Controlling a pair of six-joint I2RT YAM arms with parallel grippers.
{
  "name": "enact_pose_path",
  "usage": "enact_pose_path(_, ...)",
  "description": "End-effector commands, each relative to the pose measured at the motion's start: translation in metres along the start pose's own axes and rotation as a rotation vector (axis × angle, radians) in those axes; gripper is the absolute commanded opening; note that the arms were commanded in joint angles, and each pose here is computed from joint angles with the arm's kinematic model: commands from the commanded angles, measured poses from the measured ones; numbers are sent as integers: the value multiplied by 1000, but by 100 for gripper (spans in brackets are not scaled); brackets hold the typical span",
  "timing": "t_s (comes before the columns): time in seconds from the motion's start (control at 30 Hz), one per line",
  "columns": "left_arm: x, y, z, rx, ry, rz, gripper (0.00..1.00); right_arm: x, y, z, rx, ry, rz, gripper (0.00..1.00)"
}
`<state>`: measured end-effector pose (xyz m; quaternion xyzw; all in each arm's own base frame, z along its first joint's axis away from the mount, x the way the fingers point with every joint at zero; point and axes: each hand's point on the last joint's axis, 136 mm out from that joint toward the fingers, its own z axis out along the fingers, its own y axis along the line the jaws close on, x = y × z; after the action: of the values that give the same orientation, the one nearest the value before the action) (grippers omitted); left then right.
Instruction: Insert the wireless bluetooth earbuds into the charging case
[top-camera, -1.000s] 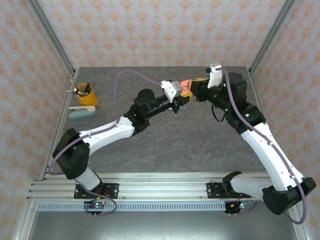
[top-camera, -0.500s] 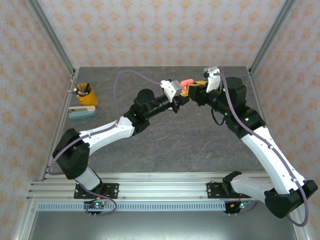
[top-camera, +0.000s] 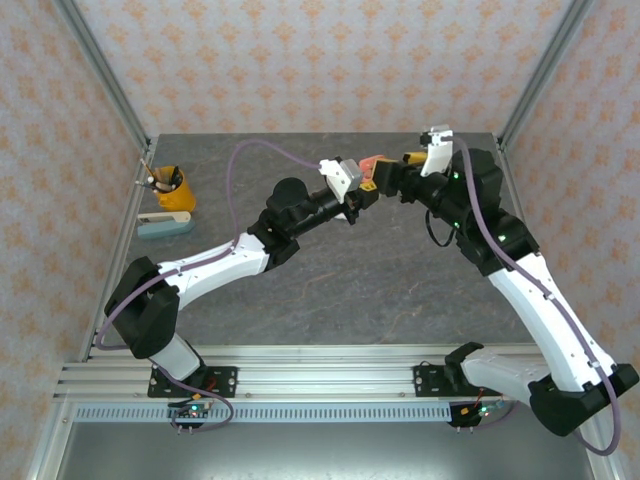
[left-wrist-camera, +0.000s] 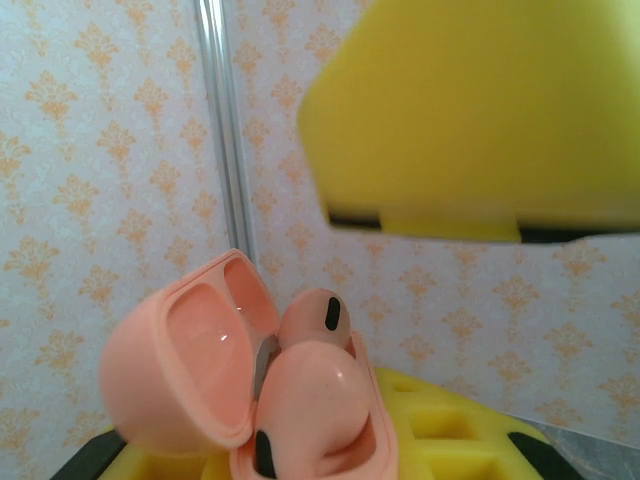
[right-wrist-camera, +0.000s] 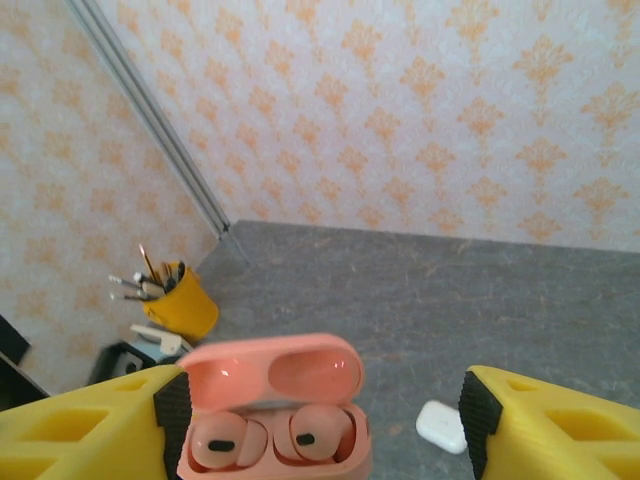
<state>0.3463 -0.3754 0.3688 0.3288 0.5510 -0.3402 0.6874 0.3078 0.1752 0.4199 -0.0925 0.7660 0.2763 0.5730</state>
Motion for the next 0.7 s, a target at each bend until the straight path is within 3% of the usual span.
enact_pose_path(0.0, -20, 2, -6, -20, -65, 15, 0, -42, 5, -24, -3, -131, 70, 74)
enact_pose_path(0.13, -12, 0, -10, -17, -49, 16, 0, -45, -5, -19, 52, -91, 116, 73)
enact_pose_path(0.4, 12, -13, -21, 43, 26, 38, 0, -13, -31, 31, 185, 170, 186, 68)
enact_pose_path(0.67, 14, -19, -29, 67, 43, 52, 0, 18, -32, 75, 171, 377, 212, 60)
